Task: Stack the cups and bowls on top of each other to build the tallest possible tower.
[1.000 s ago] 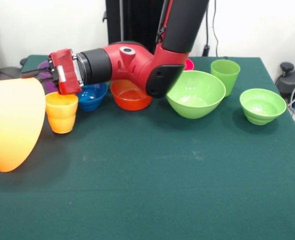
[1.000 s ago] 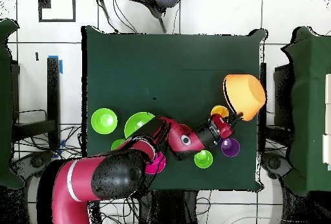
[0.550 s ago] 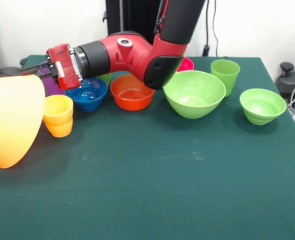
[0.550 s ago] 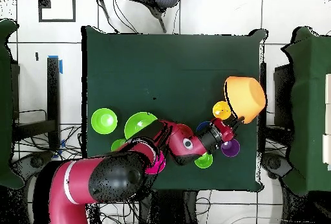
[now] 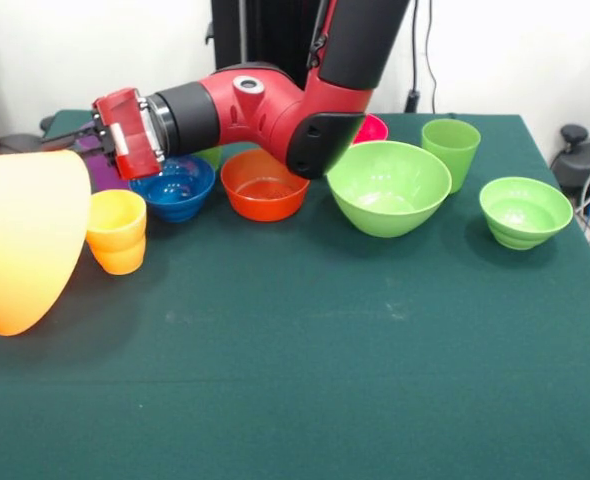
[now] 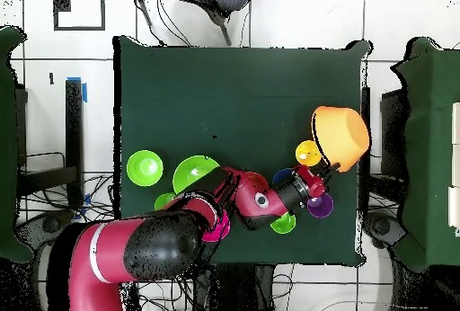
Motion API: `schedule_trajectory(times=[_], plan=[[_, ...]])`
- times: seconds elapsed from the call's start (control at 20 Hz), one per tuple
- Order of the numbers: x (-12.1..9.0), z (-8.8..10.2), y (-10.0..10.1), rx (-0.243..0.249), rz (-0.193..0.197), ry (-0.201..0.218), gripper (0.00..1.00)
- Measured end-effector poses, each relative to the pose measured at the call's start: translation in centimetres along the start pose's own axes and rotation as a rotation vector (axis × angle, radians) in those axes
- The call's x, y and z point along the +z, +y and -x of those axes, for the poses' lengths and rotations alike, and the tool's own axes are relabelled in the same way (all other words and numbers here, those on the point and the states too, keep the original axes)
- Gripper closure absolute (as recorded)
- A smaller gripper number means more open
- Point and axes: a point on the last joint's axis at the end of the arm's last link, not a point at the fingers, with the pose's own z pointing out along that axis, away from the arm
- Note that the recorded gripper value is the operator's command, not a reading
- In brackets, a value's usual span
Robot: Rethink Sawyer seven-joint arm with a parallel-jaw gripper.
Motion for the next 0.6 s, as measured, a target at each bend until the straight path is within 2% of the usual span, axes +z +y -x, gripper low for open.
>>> schedule_trajectory(times=[0.2,0.6], plan=[[-0.13,0.13,0.08,0.032,0.002,-0.003,1.00],[-0.61,0.70,0.41,0.174,0.013,-0.017,1.00]])
